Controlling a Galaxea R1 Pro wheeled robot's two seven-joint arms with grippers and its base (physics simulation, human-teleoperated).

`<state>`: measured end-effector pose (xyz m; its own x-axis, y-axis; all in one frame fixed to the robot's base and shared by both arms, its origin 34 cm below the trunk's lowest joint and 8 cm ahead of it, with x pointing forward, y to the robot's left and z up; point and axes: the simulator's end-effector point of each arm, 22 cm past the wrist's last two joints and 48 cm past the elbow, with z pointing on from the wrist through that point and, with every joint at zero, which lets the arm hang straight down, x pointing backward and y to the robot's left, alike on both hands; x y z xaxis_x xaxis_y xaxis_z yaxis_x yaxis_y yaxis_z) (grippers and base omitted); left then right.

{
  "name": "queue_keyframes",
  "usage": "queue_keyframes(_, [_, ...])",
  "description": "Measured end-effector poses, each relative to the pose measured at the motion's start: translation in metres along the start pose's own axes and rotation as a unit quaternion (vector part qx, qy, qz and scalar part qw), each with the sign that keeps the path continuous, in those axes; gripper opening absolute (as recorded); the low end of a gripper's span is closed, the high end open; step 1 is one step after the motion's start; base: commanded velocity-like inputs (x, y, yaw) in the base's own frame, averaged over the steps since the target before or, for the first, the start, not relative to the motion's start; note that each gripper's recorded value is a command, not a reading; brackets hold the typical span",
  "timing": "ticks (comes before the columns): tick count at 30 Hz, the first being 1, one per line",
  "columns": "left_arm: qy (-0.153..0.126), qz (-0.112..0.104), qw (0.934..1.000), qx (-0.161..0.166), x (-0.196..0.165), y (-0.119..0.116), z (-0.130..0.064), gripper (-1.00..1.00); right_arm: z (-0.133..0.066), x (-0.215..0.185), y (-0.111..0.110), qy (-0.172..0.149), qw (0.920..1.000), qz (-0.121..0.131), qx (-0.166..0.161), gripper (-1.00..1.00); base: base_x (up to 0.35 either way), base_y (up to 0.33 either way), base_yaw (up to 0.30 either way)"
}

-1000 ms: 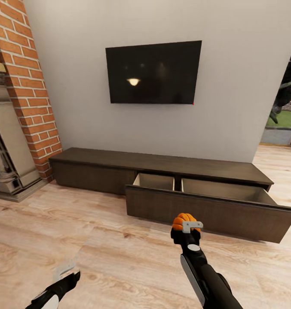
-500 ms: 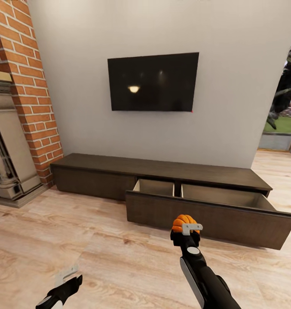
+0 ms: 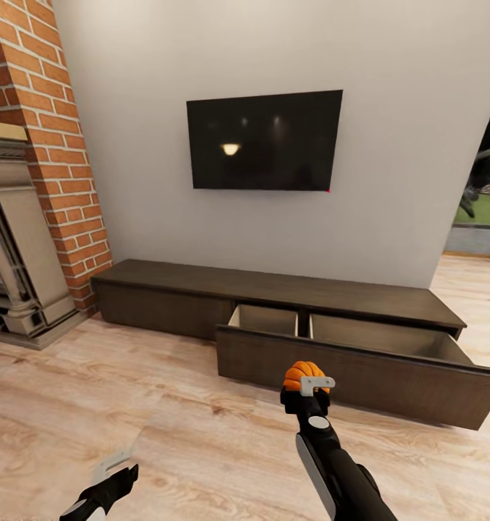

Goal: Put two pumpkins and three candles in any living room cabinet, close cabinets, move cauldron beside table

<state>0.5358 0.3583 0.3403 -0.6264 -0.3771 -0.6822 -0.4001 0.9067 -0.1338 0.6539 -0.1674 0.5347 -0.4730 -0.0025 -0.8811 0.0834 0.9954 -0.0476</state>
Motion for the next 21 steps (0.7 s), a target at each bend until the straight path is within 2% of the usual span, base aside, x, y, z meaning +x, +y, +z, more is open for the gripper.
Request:
queue_keyframes(11, [0.007,0.001,1.0,-0.003,-0.014,-0.003,-0.011,1.0,-0.001,-0.003,0.003,0.02,0.9998,-0.004,-0.002,-1.0,0.0,0.0,0.138])
queue_keyframes(14, [0.008,0.001,1.0,-0.004,-0.018,-0.004,-0.014,1.0,0.0,0.0,0.004,0.019,0.9998,-0.005,-0.001,-1.0,0.0,0.0,0.174])
queue_keyframes(17, [0.01,0.002,0.9999,-0.005,-0.021,-0.005,-0.017,1.0,-0.001,0.002,0.015,0.014,0.9999,-0.001,-0.005,-1.0,0.0,0.0,0.181])
queue_keyframes(21, [0.012,0.002,0.9999,-0.006,-0.027,-0.006,-0.021,1.0,-0.003,-0.001,0.015,0.009,0.9999,-0.003,0.011,-1.0,0.0,0.0,0.192])
